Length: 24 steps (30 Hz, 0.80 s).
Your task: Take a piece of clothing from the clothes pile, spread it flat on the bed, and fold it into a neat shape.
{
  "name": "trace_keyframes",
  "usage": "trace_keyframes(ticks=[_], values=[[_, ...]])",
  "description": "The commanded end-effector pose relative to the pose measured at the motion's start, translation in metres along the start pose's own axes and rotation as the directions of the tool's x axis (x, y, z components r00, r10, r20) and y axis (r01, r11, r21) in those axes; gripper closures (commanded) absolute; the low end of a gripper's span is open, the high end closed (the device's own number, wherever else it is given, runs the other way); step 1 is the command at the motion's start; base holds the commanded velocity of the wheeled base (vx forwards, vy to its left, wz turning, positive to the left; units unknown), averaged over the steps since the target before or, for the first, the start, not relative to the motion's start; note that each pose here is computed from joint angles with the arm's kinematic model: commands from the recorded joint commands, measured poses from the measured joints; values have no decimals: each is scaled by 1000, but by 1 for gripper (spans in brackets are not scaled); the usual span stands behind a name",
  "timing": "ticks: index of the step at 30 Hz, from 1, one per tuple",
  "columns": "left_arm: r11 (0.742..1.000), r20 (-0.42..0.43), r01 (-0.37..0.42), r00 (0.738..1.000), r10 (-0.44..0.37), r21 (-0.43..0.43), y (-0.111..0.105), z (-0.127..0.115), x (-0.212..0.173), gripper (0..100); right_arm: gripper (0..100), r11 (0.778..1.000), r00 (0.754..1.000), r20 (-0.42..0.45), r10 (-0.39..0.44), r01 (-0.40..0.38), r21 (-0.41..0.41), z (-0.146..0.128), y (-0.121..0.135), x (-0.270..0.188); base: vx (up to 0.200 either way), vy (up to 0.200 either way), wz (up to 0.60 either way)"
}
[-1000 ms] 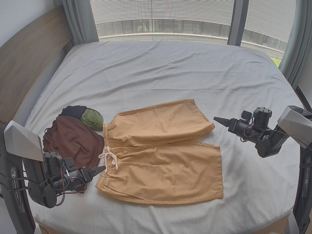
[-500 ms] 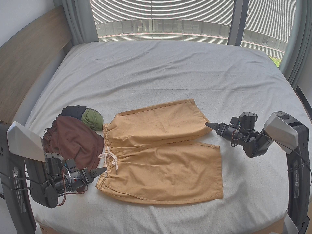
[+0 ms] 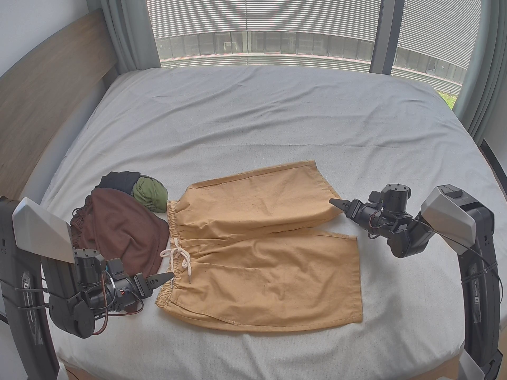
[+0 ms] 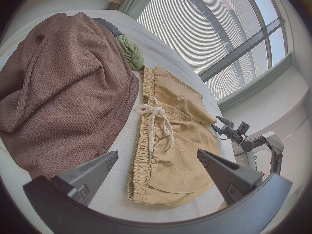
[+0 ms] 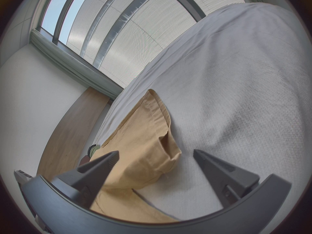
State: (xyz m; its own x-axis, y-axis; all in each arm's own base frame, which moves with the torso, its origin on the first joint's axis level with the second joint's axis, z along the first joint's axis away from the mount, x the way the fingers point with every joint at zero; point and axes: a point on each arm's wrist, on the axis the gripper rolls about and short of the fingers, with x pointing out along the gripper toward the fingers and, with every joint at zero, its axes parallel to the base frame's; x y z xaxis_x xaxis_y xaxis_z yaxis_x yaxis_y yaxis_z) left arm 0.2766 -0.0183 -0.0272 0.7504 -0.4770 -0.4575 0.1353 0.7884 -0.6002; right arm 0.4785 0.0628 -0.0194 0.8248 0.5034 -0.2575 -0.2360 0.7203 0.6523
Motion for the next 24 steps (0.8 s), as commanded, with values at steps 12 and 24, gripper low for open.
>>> trace_keyframes(ticks=[12,24], values=[[1000,-5,-7,1000,7,-6,4,-1,3,0,100,1000,1000,-4,-14,14,6,-6,1,-5,0,0,0],[1000,-5,-10,1000,10,-9,5,-2,3,0,100,997,996,-34,-77,77,-6,-10,-8,-31,0,0,0]])
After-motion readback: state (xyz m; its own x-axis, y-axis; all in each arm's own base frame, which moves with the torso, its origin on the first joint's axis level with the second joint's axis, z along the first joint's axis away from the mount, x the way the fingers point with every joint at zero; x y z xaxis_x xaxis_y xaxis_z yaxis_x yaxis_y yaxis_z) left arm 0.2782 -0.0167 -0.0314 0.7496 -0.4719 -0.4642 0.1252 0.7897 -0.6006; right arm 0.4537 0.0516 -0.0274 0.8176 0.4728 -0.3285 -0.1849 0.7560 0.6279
